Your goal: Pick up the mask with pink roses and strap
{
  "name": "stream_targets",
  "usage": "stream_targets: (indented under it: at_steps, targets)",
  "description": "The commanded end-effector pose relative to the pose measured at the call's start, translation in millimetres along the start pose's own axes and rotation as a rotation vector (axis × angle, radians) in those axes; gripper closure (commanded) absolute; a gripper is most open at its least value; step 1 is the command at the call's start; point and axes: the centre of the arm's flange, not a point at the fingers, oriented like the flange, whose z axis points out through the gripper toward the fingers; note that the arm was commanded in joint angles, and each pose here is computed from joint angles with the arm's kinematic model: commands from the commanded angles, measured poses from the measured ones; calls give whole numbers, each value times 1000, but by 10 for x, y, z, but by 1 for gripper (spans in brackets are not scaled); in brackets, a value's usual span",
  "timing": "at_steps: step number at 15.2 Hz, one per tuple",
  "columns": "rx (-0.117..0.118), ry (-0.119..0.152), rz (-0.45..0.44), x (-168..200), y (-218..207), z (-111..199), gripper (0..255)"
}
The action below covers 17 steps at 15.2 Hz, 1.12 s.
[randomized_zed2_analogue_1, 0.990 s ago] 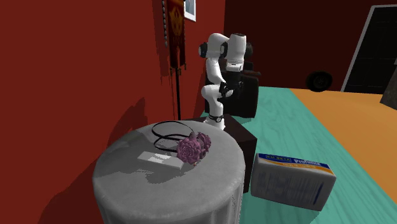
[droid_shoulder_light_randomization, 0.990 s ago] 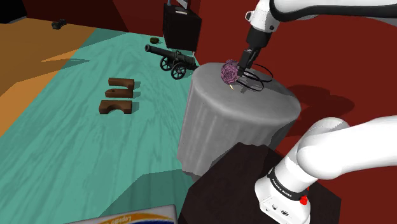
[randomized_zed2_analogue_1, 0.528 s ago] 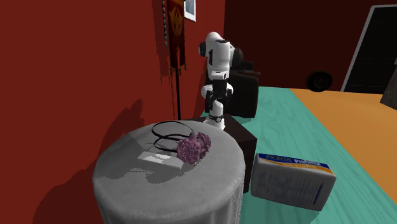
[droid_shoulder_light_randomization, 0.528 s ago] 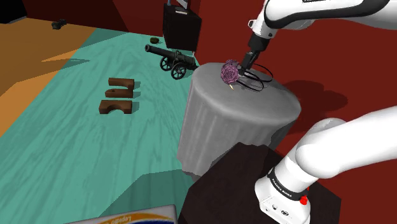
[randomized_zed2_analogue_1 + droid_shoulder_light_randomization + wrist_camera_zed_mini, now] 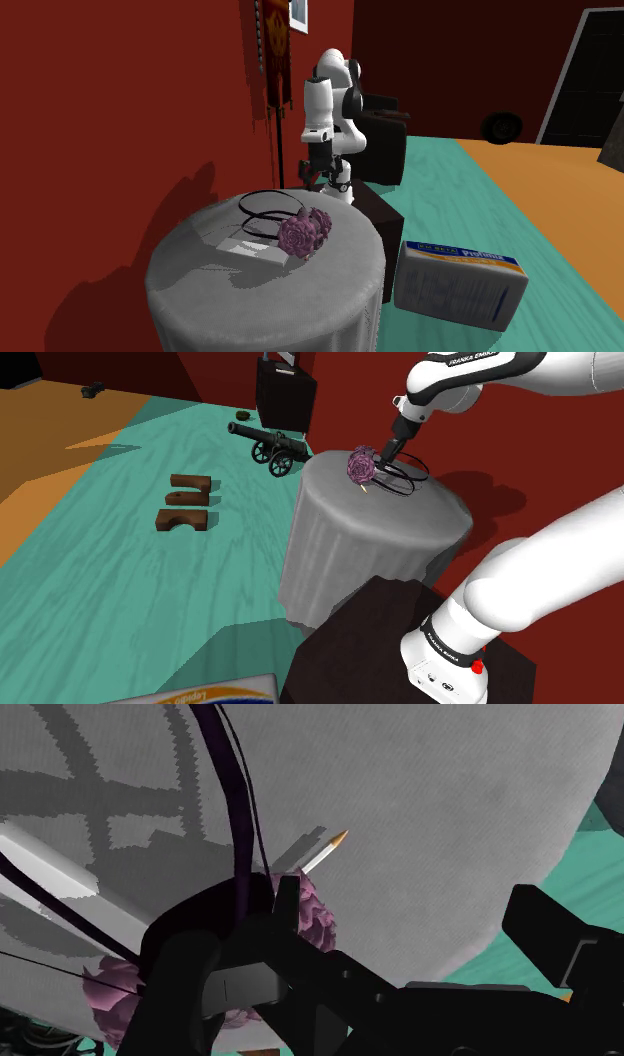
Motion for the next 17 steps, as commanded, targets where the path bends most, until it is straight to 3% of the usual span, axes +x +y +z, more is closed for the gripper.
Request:
stream_targets:
  at_steps: [1, 5, 15, 16, 17]
  targets:
    - [8, 11, 1, 23, 274, 107, 0]
    - [29, 33, 6, 62, 781, 326, 0]
    - [30, 34, 6, 17, 800, 733, 0]
    - [30, 34, 6, 17, 793, 738, 255]
    - [30, 34, 6, 18, 791, 739, 255]
